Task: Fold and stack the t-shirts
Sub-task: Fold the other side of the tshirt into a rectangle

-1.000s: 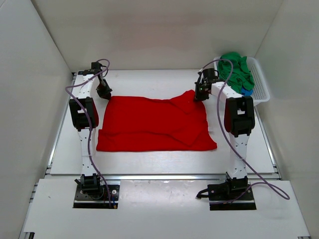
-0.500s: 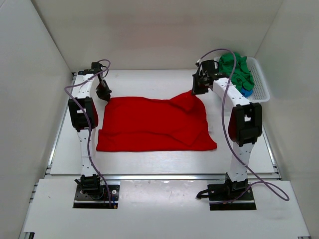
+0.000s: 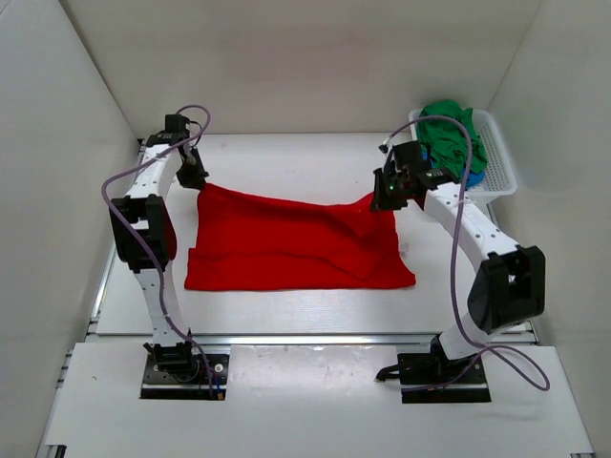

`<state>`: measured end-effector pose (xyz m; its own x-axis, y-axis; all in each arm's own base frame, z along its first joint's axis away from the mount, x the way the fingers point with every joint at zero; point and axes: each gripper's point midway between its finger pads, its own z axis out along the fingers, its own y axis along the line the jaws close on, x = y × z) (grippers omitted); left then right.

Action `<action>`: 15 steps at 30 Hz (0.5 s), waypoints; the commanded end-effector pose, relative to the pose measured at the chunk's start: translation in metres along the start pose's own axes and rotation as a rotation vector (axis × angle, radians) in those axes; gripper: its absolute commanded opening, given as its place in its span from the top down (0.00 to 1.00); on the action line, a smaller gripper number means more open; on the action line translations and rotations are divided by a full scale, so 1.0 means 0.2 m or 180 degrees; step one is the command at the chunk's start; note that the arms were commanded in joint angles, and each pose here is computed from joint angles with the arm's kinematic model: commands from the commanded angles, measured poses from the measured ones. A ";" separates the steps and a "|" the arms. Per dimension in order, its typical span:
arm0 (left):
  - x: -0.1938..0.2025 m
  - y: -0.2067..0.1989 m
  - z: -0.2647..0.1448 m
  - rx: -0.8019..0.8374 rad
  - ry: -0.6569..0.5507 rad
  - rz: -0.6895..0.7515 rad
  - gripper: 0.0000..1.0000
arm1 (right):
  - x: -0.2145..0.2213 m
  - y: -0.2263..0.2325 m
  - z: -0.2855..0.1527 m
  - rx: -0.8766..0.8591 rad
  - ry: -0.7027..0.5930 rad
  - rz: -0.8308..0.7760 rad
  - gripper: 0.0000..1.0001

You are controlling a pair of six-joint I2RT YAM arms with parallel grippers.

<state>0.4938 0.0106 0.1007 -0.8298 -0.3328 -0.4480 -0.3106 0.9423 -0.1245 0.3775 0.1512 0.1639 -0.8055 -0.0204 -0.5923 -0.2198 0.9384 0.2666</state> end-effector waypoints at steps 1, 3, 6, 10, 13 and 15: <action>-0.01 0.03 -0.08 -0.0007 -0.0191 0.0130 1.00 | 0.03 0.06 -0.12 -0.0051 -0.0159 0.0010 1.00; 0.05 0.02 -0.08 -0.0018 -0.0155 0.0198 1.00 | 0.05 0.09 -0.18 -0.0102 -0.0207 0.0033 1.00; 0.17 0.06 -0.07 -0.0046 -0.0086 0.0243 1.00 | 0.14 0.11 -0.20 -0.0145 -0.0151 0.0055 1.00; 0.25 0.11 -0.08 -0.0110 -0.0067 0.0279 1.00 | 0.20 0.12 -0.25 -0.0187 -0.0146 0.0099 1.00; 0.33 0.14 -0.10 -0.0138 -0.0005 0.0272 1.00 | 0.25 0.10 -0.26 -0.0208 -0.0150 0.0155 1.00; 0.37 0.16 -0.11 -0.0172 0.0000 0.0272 1.00 | 0.30 0.07 -0.26 -0.0206 -0.0092 0.0180 1.00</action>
<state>0.4078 0.0120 0.0504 -0.8982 -0.2703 -0.3466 -0.2733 0.9611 -0.0412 0.3005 0.1477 0.1639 -0.8160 0.0122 -0.5779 -0.2128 0.9233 0.3199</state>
